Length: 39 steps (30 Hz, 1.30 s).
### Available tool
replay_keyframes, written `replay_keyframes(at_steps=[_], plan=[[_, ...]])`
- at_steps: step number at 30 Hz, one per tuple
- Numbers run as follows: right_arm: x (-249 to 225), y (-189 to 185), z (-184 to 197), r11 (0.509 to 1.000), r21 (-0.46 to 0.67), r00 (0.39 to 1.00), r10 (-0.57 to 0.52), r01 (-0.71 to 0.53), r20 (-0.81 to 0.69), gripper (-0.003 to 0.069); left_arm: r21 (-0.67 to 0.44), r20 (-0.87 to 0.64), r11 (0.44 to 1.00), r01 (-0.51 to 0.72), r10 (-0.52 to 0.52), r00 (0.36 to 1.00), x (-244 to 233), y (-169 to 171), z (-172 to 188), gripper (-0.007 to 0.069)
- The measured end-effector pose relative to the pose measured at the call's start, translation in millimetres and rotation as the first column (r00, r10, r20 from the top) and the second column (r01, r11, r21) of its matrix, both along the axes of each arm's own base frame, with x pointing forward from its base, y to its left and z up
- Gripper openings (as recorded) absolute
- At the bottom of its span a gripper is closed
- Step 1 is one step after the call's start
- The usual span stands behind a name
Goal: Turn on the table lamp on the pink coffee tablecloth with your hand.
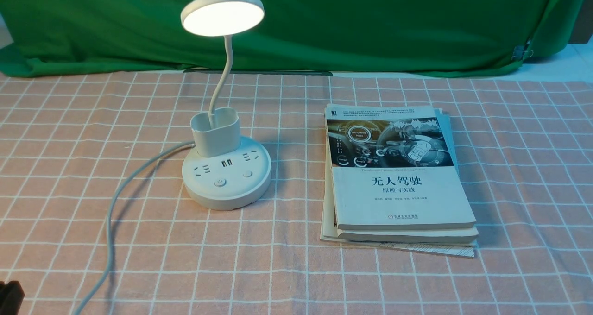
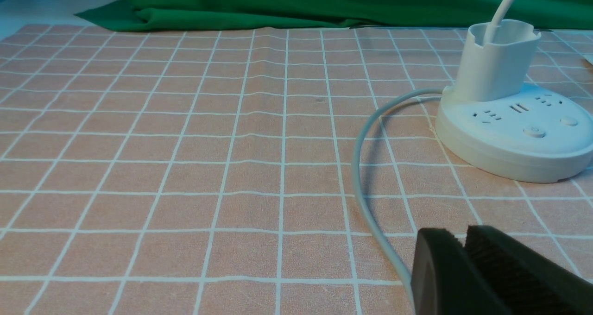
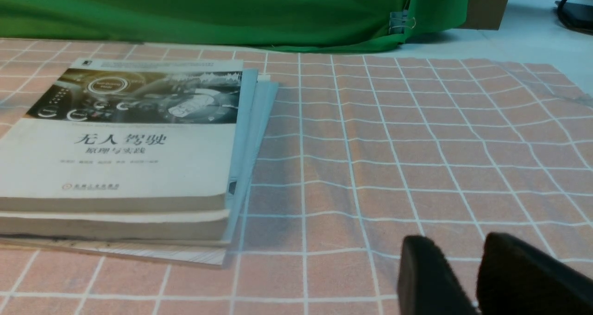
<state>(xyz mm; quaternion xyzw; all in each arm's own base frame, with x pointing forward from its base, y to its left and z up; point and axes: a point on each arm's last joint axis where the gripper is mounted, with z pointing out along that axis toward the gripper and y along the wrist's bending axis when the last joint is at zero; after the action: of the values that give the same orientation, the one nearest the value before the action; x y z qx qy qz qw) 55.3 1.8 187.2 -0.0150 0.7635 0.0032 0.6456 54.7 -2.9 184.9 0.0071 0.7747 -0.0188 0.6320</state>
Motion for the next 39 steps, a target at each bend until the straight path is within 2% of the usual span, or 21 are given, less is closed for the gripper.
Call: replay_keyframes(at_steps=[39], plan=[[0.0, 0.0, 0.0, 1.0, 0.0, 1.0, 0.0, 0.0, 0.0, 0.0238, 0.005, 0.0, 1.0, 0.001, -0.001, 1.0, 0.0, 0.0, 0.0, 0.0131]])
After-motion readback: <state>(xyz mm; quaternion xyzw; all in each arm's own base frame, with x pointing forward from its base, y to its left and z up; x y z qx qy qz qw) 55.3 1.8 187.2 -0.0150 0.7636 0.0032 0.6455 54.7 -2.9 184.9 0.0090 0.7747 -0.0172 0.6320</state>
